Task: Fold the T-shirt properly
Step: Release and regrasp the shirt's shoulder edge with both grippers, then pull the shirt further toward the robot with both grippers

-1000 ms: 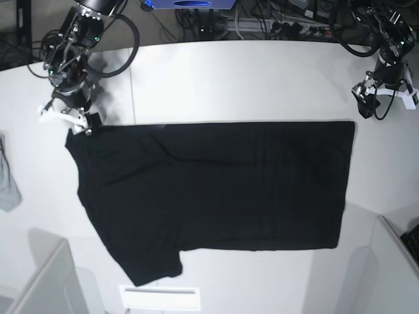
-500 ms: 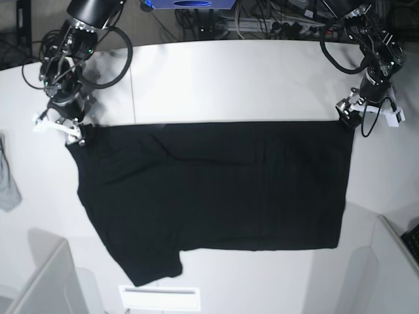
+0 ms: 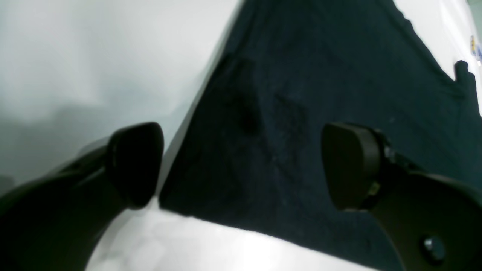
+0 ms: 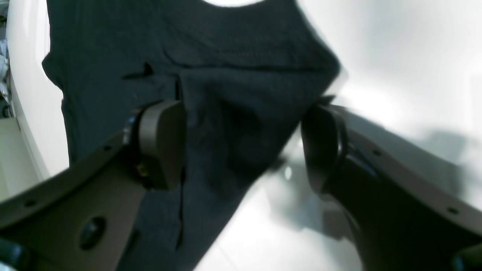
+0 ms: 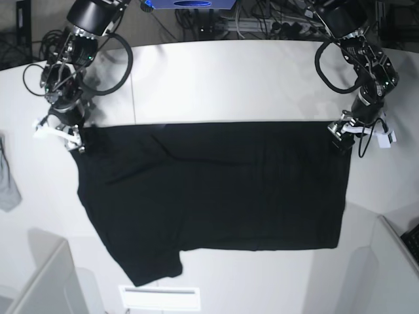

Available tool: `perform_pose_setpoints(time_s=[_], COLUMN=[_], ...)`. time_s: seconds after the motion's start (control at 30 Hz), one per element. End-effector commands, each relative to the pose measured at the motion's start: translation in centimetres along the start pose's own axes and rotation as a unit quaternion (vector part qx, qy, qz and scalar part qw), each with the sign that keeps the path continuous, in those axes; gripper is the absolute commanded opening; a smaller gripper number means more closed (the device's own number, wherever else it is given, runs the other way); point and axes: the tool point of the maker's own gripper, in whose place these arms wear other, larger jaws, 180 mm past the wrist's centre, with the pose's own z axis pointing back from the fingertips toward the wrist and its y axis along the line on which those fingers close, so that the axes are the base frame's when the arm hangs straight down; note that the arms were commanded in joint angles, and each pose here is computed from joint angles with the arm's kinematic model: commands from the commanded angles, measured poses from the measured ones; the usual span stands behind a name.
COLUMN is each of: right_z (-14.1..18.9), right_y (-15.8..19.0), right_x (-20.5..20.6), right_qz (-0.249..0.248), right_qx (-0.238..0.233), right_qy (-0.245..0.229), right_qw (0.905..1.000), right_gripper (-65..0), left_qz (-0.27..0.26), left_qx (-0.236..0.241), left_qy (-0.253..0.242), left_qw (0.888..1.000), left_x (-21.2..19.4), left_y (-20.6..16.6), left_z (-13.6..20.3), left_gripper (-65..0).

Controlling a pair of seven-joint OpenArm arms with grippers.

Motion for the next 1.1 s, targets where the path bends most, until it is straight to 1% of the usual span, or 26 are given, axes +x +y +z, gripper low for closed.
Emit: perform_pose_setpoints(time_s=[0.0, 0.03, 0.07, 0.1, 0.13, 0.27, 0.3, 0.33, 0.43, 0.47, 0.53, 0.57, 0.8, 0.97, 1.07], right_z=[-0.1, -0.3, -0.4, -0.5, -0.6, -1.0, -1.1, -1.1, -1.1, -1.1, -1.1, -1.1, -0.4, 0.9, 1.5], right_y=[-0.9, -1.1, -1.4, -1.6, -1.8, -2.6, -2.8, -2.9, -2.9, -2.6, -1.7, -1.3, -1.5, -1.5, -2.3], right_x=[-0.3, -0.3, -0.3, -0.4, -0.4, -0.3, -0.2, 0.0, 0.5, 0.6, 0.6, 0.6, 0.6, 1.3, 1.3], right_qz=[0.001, 0.001, 0.000, -0.001, -0.001, 0.002, 0.002, 0.002, 0.005, 0.010, 0.028, 0.034, 0.037, 0.050, 0.053], right_qx=[-0.015, -0.017, -0.020, -0.023, -0.025, -0.036, -0.038, -0.039, -0.037, -0.026, 0.002, 0.011, 0.011, 0.015, 0.006], right_qy=[0.005, 0.000, -0.002, -0.002, -0.002, 0.002, 0.000, -0.006, -0.021, -0.022, -0.021, -0.021, -0.026, -0.041, -0.043], right_qw=[0.9999, 0.9999, 0.9998, 0.9997, 0.9997, 0.9993, 0.9993, 0.9992, 0.9991, 0.9994, 0.9994, 0.9991, 0.9989, 0.9978, 0.9977], right_gripper=[-23.0, -25.4, -27.2, -28.5, -29.0, -29.6, -30.6, -33.3, -48.3, -52.8, -62.9, -65.0, -65.0, -65.0, -65.0], left_qz=[0.000, 0.002, 0.005, 0.008, 0.010, 0.017, 0.020, 0.022, 0.024, 0.024, 0.023, 0.023, 0.021, -0.003, -0.014], left_qx=[0.011, 0.011, 0.011, 0.011, 0.012, 0.011, 0.011, 0.011, 0.014, 0.014, 0.015, 0.016, 0.025, 0.037, 0.041], left_qy=[0.032, 0.034, 0.036, 0.039, 0.042, 0.047, 0.050, 0.052, 0.058, 0.059, 0.059, 0.059, 0.069, 0.064, 0.060], left_qw=[0.999, 0.999, 0.999, 0.999, 0.999, 0.999, 0.998, 0.998, 0.998, 0.998, 0.998, 0.998, 0.997, 0.997, 0.997], left_x=[-1.2, -1.3, -1.4, -1.7, -1.8, -2.1, -2.3, -2.4, -2.8, -2.8, -2.8, -2.8, -3.7, -3.4, -3.3], left_y=[0.4, 0.4, 0.4, 0.5, 0.5, 0.5, 0.6, 0.6, 1.0, 1.0, 1.1, 1.1, 1.9, 2.9, 3.1], left_z=[-0.2, -0.3, -0.5, -0.6, -0.7, -1.1, -1.2, -1.4, -1.4, -1.4, -1.3, -1.3, -0.7, 0.8, 1.6], left_gripper=[0.0, 0.0, -2.5, -6.4, -10.5, -31.6, -36.9, -41.8, -60.9, -65.0, -65.0, -65.0, -65.0, -65.0, -65.0])
